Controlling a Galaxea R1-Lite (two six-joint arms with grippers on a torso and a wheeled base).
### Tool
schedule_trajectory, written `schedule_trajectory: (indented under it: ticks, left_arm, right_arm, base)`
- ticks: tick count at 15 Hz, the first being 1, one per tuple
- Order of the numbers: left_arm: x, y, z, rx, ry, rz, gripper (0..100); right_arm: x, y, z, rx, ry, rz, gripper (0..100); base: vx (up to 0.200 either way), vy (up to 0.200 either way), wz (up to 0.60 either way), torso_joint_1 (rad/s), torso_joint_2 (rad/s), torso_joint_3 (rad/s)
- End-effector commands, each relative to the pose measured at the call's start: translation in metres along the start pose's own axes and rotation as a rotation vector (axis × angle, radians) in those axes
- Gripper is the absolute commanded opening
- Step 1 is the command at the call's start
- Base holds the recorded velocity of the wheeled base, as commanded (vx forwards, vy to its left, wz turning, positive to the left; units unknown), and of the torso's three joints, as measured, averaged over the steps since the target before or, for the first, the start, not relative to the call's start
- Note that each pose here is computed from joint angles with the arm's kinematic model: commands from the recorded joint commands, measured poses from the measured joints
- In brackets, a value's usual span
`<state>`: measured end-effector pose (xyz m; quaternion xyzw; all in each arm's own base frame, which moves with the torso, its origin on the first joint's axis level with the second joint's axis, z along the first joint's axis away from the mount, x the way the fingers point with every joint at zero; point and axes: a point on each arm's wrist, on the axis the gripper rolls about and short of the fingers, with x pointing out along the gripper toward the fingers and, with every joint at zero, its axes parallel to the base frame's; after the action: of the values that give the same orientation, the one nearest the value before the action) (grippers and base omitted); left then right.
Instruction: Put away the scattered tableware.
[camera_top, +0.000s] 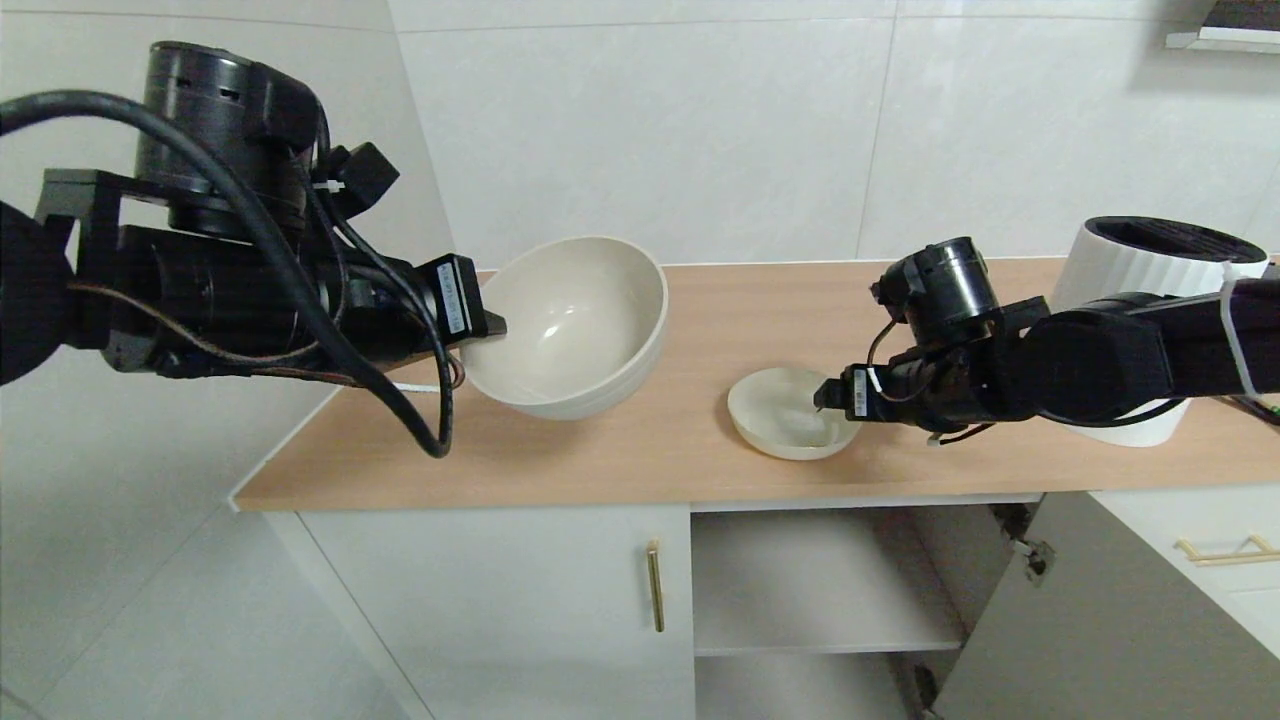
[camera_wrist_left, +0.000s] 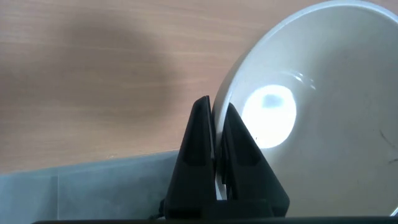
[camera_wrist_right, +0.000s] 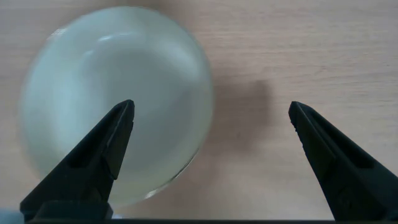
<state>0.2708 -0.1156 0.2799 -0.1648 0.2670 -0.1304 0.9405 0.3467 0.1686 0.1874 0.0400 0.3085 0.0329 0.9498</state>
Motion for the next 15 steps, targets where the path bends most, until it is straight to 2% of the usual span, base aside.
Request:
schedule_trajectory:
  ticks: [1,4,5,12,14,15]
  left_arm:
    - [-0.003,0.0,0.001,0.0,-0.009,-0.004,0]
    - [-0.006,-0.002,0.001,0.002,-0.01,-0.012,0]
    - [-0.006,-0.002,0.001,0.002,-0.011,-0.013,0]
    - [-0.01,-0.002,0.001,0.0,-0.008,-0.029,0]
    - [-0.014,-0.002,-0.002,0.003,-0.003,-0.036,0]
    - [-0.02,-0.004,-0.007,0.016,0.003,-0.05,0]
  right_arm:
    - [0.017,0.0,-0.004,-0.003,0.024,-0.016,100]
    - [0.021,0.0,-0.005,0.007,0.028,-0.02,100]
    - [0.022,0.0,-0.004,0.014,0.025,-0.019,0]
    - [0.021,0.002,-0.004,0.047,0.023,-0.007,0]
    - [0.002,0.004,0.003,0.066,-0.006,0.02,0]
    - [-0.013,0.006,0.004,0.064,-0.021,0.037,0]
  base:
    - [0.0,0.0,0.0,0.0,0.0,0.0]
    - [0.0,0.0,0.0,0.0,0.0,0.0]
    - [0.0,0.0,0.0,0.0,0.0,0.0]
    - [0.0,0.0,0.0,0.0,0.0,0.0]
    - [0.0,0.0,0.0,0.0,0.0,0.0]
    - [0.0,0.0,0.0,0.0,0.0,0.0]
